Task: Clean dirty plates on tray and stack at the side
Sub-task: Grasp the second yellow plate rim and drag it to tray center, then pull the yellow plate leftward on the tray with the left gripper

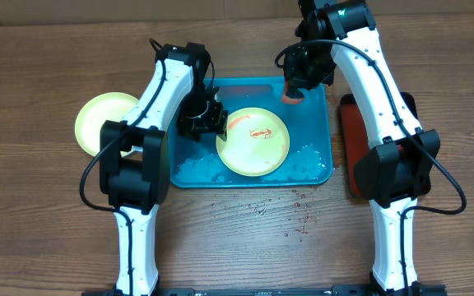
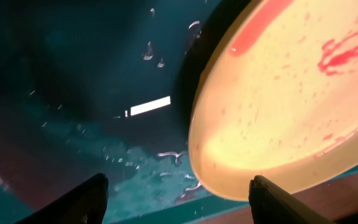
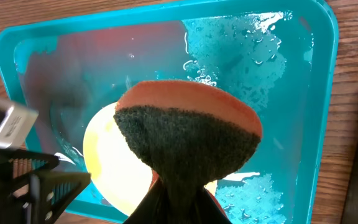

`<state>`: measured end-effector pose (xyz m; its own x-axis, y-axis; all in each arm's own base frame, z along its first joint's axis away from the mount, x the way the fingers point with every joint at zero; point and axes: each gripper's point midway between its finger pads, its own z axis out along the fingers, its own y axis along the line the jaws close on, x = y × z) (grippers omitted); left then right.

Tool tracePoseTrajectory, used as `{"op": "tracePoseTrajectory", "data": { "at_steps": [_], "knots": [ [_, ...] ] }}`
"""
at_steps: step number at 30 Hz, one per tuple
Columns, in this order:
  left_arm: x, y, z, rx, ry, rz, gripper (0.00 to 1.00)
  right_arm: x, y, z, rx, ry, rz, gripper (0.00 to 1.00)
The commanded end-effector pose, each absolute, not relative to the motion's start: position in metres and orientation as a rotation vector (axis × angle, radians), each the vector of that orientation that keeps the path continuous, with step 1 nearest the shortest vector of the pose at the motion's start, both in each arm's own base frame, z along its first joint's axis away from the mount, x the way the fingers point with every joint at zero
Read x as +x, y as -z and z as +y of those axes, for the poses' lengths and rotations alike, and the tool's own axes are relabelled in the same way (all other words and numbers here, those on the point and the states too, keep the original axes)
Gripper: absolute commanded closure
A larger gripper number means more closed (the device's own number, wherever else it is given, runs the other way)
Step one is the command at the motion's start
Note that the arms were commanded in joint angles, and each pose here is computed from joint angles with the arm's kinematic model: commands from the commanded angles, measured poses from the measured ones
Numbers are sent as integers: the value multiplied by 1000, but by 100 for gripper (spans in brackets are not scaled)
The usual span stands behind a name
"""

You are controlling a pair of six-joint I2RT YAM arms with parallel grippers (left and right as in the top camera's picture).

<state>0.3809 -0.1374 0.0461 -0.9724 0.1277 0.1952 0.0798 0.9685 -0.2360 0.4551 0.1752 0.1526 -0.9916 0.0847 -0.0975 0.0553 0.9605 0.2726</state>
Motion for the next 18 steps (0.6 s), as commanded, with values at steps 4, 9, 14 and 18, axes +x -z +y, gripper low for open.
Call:
{"op": "tracePoseTrajectory", "data": {
  "at_steps": [4,9,14,18],
  "knots": [
    [379,-143,-131,-125,-303,-3167,24,456,-158,177,88,-419,2986,89],
    [354,-146,-159,-99,-475,-3237,25,455,-158,177,87,-418,2987,89],
    [340,-107,-166,240,-598,-3234,37,455,-158,177,87,-417,2988,89],
    [334,-72,-160,604,-570,-3144,47,456,-158,177,87,-419,2986,89]
  ]
}}
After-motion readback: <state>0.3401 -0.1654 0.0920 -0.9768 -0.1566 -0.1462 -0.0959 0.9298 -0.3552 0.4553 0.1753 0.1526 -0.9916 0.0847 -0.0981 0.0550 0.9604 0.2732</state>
